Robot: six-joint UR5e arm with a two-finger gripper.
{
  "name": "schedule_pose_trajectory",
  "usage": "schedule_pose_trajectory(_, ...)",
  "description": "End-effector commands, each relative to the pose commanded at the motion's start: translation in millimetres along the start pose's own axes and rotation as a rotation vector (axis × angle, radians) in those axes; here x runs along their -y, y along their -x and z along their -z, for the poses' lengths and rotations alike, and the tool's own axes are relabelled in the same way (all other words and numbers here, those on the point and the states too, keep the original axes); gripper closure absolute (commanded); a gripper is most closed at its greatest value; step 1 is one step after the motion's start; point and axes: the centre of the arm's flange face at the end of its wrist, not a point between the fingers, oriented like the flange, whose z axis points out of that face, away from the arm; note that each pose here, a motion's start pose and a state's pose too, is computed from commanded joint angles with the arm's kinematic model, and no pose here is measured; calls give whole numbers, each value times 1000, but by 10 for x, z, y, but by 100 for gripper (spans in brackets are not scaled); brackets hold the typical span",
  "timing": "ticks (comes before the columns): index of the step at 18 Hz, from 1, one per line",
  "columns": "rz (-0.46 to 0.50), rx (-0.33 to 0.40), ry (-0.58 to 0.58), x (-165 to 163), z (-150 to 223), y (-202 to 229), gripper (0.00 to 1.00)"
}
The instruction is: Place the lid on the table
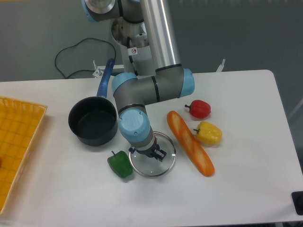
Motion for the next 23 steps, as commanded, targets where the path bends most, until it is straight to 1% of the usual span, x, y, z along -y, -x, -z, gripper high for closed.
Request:
schedule_pose_trajectory(2,0,1,-1,1,1,1,29)
schedule_pose_trajectory(6,0,1,1,-1,0,1,28)
schedule_pose_trajectory(7,-2,1,1,-1,0,1,22)
schedule_pose_trajectory(8,-2,0,2,1,-10,1,20)
schedule_pose_trajectory(11,-5,1,1,5,1,-7,18)
schedule_pose_trajectory(12,-6,1,1,-1,0,1,6)
schedule_pose_trajectory(13,-6,1,-1,-2,9,0,1)
schedule_pose_trajectory(16,-3,15,-15,5,117,29,0)
schedule_pose_trajectory(21,12,81,-89,56,541,146,0)
schedule_pose_trajectory(23,7,90,-101,70,596,170,0)
